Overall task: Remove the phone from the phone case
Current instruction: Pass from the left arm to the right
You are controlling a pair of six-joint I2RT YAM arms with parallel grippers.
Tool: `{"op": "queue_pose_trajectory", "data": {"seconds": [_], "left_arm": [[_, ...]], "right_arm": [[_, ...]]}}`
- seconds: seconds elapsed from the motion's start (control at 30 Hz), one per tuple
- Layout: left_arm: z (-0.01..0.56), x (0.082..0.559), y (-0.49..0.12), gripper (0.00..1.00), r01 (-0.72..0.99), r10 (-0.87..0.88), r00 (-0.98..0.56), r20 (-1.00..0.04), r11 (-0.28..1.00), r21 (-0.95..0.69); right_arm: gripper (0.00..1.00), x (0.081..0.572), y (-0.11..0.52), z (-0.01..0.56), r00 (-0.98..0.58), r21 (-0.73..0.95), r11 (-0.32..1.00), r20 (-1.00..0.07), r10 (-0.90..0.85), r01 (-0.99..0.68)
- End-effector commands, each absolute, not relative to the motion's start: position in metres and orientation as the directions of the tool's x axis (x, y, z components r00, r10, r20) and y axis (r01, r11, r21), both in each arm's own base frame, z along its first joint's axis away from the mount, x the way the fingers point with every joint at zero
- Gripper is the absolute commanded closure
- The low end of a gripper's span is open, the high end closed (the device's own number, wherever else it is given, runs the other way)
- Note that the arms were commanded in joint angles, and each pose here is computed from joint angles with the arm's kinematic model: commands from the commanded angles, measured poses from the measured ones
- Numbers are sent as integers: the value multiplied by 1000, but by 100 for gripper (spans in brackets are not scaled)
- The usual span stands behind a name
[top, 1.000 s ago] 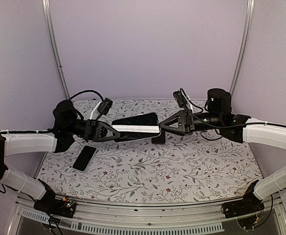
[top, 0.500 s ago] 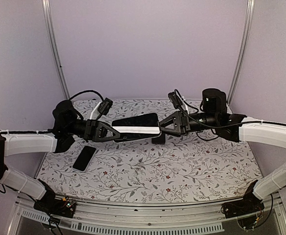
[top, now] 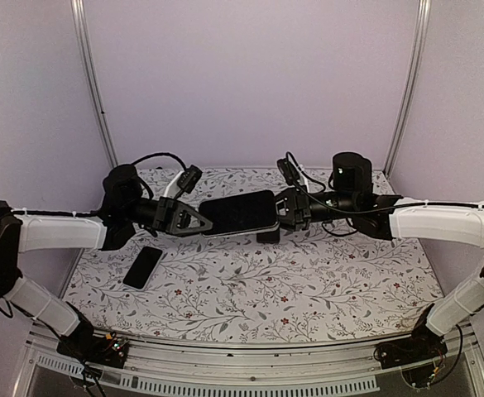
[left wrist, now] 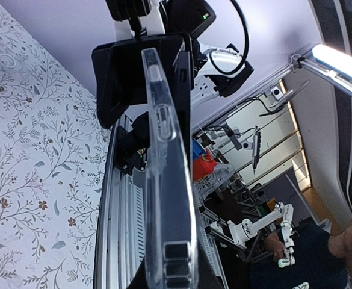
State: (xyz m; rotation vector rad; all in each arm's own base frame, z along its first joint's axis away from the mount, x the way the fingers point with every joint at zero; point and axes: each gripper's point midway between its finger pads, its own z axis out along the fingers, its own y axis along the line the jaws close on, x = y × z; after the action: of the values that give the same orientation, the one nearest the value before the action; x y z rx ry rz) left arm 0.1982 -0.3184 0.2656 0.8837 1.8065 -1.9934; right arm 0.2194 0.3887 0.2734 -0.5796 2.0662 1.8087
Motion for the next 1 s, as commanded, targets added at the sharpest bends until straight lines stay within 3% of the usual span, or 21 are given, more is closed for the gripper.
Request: {"op": "queue_pose_trajectory", "data": {"seconds": [0.0,0.23,0.6,0.97], "left_arm": [[266,219,-328,100,597,135,-785,-605,-98,-797],[253,238,-325,100,535,118,-837,-534,-27,-844],[247,253,-316,75,522,94,-851,-517,38,-852],[242,275,-305,48,570,72,-820,-568,192,-799]], "right_arm": [[60,219,397,285,-877,877,50,-474,-75,-478],[76,227,398,271,-914,912,56,-402,-63,-405],[100,240,393,261,-945,944,43,-325,-43,-327],[100,244,385,264,-950,950,32,-310,-32,-311]]}}
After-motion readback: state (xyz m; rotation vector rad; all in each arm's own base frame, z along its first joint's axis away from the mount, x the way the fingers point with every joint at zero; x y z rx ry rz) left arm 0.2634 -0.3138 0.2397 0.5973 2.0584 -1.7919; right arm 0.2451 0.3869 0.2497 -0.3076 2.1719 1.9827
